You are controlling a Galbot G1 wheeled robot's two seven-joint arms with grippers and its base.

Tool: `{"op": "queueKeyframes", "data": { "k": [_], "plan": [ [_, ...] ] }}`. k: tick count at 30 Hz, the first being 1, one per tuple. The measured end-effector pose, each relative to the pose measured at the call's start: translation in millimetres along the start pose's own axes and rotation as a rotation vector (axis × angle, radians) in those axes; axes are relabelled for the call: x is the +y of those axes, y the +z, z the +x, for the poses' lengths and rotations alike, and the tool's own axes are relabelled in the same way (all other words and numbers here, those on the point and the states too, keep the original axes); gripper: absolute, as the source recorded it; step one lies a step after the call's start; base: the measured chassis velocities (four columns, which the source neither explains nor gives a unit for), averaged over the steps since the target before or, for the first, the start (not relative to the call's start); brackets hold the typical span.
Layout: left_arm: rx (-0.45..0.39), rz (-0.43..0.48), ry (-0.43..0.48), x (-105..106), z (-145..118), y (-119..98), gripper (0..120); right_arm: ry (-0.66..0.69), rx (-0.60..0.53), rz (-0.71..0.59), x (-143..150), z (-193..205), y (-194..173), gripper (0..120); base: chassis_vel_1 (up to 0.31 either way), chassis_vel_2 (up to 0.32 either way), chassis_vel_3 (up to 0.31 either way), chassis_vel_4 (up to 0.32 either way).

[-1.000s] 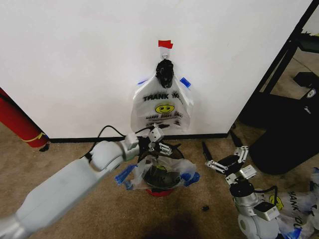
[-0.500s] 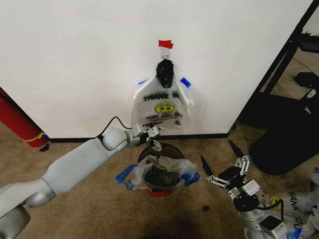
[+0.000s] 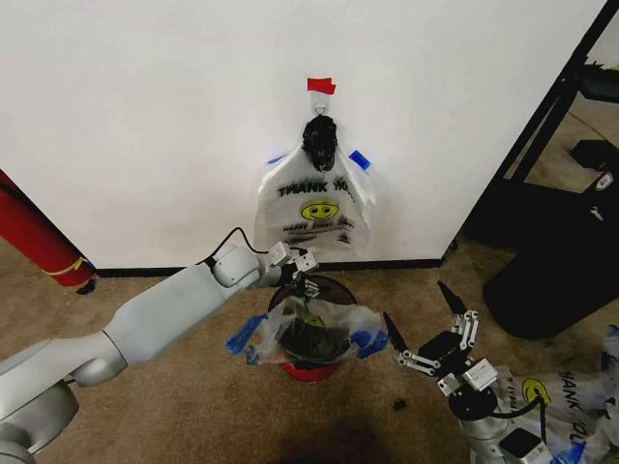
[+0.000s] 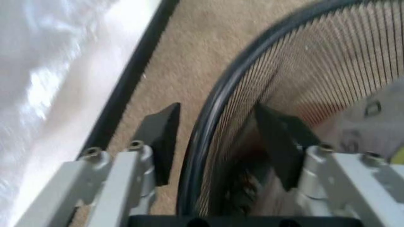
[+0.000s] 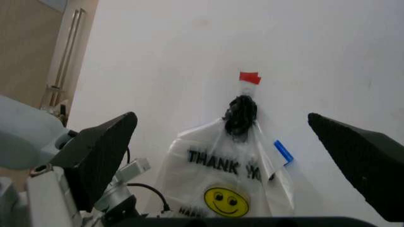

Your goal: Pick up the garbage bag from the wall and place it over the trash bin.

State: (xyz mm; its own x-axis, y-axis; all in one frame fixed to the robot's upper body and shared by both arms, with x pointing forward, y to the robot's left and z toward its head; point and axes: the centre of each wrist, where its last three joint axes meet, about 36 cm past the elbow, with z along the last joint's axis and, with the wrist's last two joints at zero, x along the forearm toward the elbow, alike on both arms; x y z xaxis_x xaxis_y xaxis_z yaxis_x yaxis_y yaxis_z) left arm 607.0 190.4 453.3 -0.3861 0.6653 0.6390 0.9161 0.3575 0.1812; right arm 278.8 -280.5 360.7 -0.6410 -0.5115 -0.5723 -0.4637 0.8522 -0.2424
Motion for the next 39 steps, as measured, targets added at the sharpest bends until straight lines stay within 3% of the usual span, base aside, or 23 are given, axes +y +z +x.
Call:
{"op": "queueKeyframes", "data": {
  "k": [4, 8, 13, 14, 15, 19, 22, 29, 34, 35, 39],
  "plan": [
    [0.012, -0.003, 0.020, -1, 6, 8, 34, -0.007, 0.004, 0.007, -1, 2, 4, 100, 0.000, 0.000, 0.000, 0.000],
    [0.033, 0.031, -0.019, -9, 12, 16, 20, -0.014, 0.007, 0.012, -1, 3, 6, 100, 0.000, 0.000, 0.000, 0.000],
    [0.063, 0.200, -0.119, -21, 17, 36, 10, -0.017, 0.011, 0.017, -3, 5, 10, 100, 0.000, 0.000, 0.000, 0.000],
    [0.066, 0.274, -0.147, -26, 21, 42, 5, -0.018, 0.014, 0.017, -4, 6, 11, 100, 0.000, 0.000, 0.000, 0.000],
    [0.066, 0.274, -0.147, -26, 21, 42, 5, -0.018, 0.014, 0.017, -4, 6, 11, 100, 0.000, 0.000, 0.000, 0.000],
    [0.029, 0.539, -0.266, -41, 47, 54, 2, -0.022, 0.015, 0.014, -7, 7, 13, 100, 0.000, 0.000, 0.000, 0.000],
    [0.002, 0.671, -0.323, -56, 64, 58, 1, -0.027, 0.012, 0.010, -7, 5, 16, 100, 0.000, 0.000, 0.000, 0.000],
    [-0.036, 0.810, -0.391, -93, 91, 58, 0, -0.043, 0.003, 0.008, -10, -1, 22, 100, 0.000, 0.000, 0.000, 0.000],
    [-0.066, 0.946, -0.562, -122, 106, 48, 0, -0.047, 0.013, 0.009, -15, -1, 30, 100, 0.000, 0.000, 0.000, 0.000],
    [-0.066, 0.946, -0.562, -122, 106, 48, 0, -0.047, 0.013, 0.009, -15, -1, 30, 100, 0.000, 0.000, 0.000, 0.000],
    [-0.059, 1.085, -0.673, -145, 119, 44, 0, -0.035, 0.028, 0.001, -17, 3, 36, 100, 0.000, 0.000, 0.000, 0.000]
  ]
}}
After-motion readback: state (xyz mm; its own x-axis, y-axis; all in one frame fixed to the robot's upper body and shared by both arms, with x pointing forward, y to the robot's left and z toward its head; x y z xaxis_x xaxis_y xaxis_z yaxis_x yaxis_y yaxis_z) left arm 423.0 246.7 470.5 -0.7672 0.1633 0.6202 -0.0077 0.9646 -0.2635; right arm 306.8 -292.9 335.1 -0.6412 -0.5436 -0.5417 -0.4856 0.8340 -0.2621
